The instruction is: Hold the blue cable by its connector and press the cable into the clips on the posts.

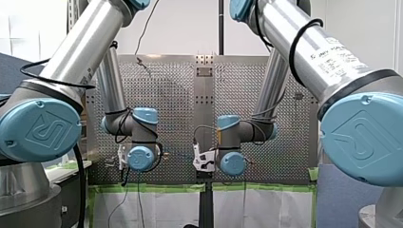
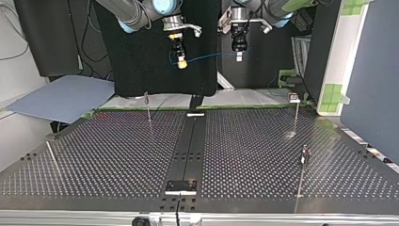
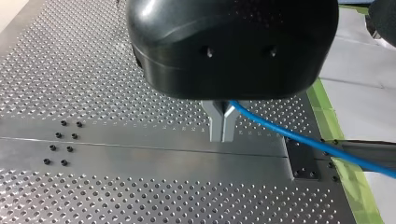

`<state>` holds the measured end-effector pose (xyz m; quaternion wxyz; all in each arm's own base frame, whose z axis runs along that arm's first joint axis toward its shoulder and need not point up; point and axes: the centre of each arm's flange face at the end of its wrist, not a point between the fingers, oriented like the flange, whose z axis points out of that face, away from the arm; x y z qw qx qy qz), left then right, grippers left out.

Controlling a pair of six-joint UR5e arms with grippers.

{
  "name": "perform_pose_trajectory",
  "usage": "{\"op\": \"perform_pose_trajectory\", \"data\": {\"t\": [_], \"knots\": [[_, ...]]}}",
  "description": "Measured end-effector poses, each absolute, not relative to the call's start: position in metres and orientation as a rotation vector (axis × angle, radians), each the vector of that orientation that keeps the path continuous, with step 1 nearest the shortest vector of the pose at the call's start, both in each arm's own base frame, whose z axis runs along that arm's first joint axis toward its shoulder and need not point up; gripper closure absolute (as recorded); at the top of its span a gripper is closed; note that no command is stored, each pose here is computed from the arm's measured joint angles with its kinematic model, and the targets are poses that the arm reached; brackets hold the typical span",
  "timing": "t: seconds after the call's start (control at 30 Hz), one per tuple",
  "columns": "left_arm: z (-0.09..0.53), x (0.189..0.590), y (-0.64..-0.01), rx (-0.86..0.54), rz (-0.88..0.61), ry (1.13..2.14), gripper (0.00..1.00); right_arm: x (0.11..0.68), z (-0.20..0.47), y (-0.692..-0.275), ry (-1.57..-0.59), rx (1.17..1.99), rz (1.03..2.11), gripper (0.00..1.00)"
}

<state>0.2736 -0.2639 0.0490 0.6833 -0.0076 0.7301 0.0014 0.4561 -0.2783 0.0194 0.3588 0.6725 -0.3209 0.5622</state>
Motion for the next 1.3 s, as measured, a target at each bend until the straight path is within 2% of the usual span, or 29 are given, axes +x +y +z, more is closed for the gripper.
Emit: {"op": "perform_pose_trajectory", "data": {"t": [0.83, 1.07, 1.3], "knots": [[0.047, 0.274, -0.267, -0.009, 0.011, 1.637, 1.00, 0.456, 0.019, -0.279, -0.829, 1.734, 1.450, 1.00], [0.060, 0.278, -0.289, -0.029, -0.009, 1.612, 1.00, 0.462, 0.047, -0.300, -0.890, 1.658, 1.474, 1.00], [0.082, 0.281, -0.291, -0.077, 0.015, 1.596, 1.00, 0.484, 0.097, -0.318, -0.910, 1.601, 1.583, 1.00]]}}
